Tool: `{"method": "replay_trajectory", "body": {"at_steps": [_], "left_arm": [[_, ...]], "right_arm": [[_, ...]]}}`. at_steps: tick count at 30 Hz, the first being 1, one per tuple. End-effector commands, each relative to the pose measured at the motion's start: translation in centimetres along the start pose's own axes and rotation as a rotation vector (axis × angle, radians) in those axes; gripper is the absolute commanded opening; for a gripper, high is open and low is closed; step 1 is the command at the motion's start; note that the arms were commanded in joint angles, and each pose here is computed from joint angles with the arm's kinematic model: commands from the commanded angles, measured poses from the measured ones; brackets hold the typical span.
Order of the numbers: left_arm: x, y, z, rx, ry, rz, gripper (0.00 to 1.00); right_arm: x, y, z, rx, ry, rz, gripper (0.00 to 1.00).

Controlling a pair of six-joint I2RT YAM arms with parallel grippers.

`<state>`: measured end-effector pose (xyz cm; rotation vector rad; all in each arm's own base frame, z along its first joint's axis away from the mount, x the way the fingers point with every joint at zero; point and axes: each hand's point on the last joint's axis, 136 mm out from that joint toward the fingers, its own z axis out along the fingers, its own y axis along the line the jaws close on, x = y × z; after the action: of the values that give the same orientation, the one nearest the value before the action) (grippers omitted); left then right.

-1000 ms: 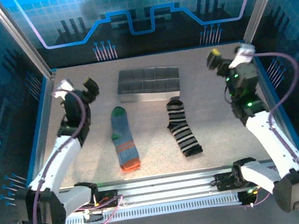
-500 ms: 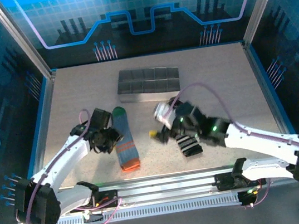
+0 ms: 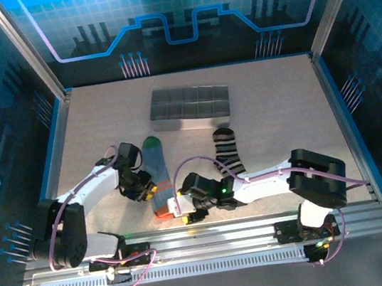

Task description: Roll the socks

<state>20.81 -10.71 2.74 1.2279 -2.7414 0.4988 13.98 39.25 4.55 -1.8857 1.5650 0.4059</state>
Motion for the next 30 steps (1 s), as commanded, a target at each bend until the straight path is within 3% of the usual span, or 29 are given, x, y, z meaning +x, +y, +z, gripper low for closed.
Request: {"method": "replay_trajectory", "body": {"at_steps": [1,12,15,19,23,30], "left_arm": [[0.3,0.5,0.9,-0.015,0.041,0.026,0.21],[0.2,0.4,2.6,-0.024,0.078,0.059,0.18],[0.2,0.5,2.7,-0.030,0.083,0.065,0.17],[0.3,0.4,2.5,-0.017,0.080,0.079,0.17],[0.5,0.3,2.1,0.000,0.072,0.092,0.18],[0.8,0.5,0.6,0.027,0.037,0.100,0.19]], "right_arm": [[-2.8,-0.7,1.1,0.028,-0.073,-0.068,0.63],[-2.0,-0.2,4.0,0.048,-0.005,-0.073,0.48],[-1.4,-0.9,4.7,0.086,0.029,-0.068,0.38],[-1.7,-0.5,4.2,0.059,0.027,-0.058,0.15],[-2.0,0.0,3.3,0.023,0.014,-0.023,0.04],[-2.7,-0.4,2.4,-0.051,-0.008,0.126,0.00]]}}
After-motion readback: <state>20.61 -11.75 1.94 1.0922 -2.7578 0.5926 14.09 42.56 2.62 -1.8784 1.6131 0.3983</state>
